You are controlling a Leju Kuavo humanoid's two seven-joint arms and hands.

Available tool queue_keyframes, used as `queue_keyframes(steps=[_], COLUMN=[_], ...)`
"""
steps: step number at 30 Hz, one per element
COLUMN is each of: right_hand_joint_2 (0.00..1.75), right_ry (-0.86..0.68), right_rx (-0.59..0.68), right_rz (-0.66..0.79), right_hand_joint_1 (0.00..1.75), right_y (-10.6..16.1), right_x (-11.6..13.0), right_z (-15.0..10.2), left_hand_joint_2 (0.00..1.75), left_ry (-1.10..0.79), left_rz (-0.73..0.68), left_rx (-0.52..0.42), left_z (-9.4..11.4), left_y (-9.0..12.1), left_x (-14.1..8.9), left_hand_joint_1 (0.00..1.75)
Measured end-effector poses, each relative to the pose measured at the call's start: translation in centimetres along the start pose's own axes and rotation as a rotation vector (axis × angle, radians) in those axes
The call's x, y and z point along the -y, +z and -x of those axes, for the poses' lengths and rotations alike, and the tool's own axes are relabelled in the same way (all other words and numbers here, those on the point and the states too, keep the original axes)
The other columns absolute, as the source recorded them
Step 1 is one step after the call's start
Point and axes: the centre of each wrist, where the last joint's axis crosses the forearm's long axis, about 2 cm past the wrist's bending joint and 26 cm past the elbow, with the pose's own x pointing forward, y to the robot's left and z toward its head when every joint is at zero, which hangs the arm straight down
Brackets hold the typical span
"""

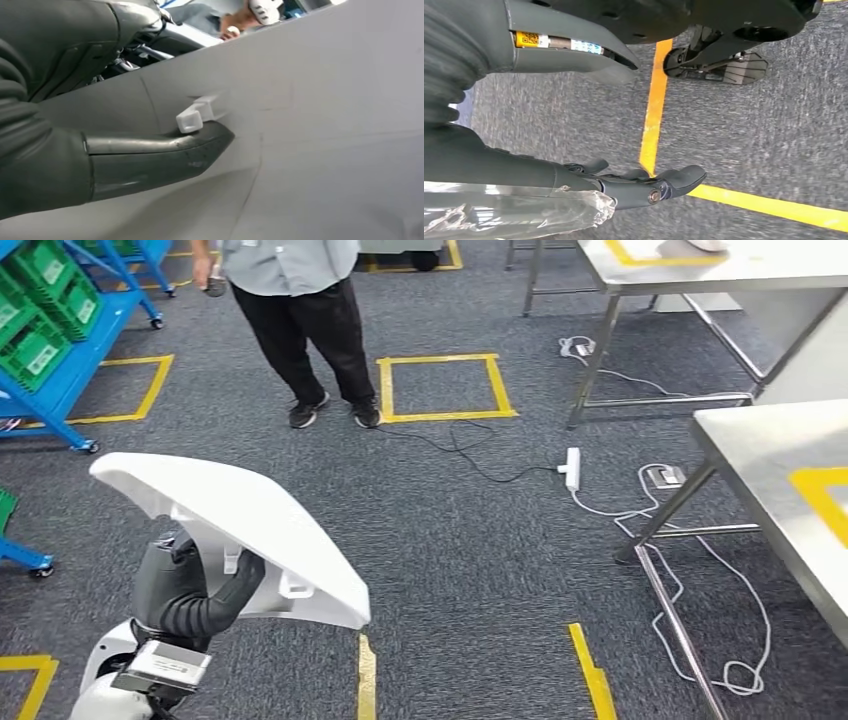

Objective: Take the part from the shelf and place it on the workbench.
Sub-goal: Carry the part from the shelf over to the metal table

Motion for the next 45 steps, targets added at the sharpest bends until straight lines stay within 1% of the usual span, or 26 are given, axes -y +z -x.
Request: queue_keyframes(steps=[29, 36, 45], right_hand_joint_2=[1.75, 1.75, 1.75], right_ry=[-0.003, -0.008, -0.009], right_rx=[-0.011, -0.016, -0.028], right_rz=[0.001, 0.001, -0.003], right_hand_joint_1=[0.0, 0.0, 0.0], right_y=[0.1, 0.1, 0.3], right_x=[0.0, -0.1, -0.2], right_z=[0.2, 0.3, 0.6], left_hand_joint_2=[1.75, 1.75, 1.75], left_ry=[-0.045, -0.048, -0.079], left_rz=[-0.055, -0.093, -0.13], left_rx=[0.006, -0.018, -0.02], left_z=[0.2, 0.3, 0.1], left_y=[0.7, 2.0, 2.9], left_x=[-0.9, -1.5, -2.2], left_hand_joint_1=[1.75, 1.75, 1.75])
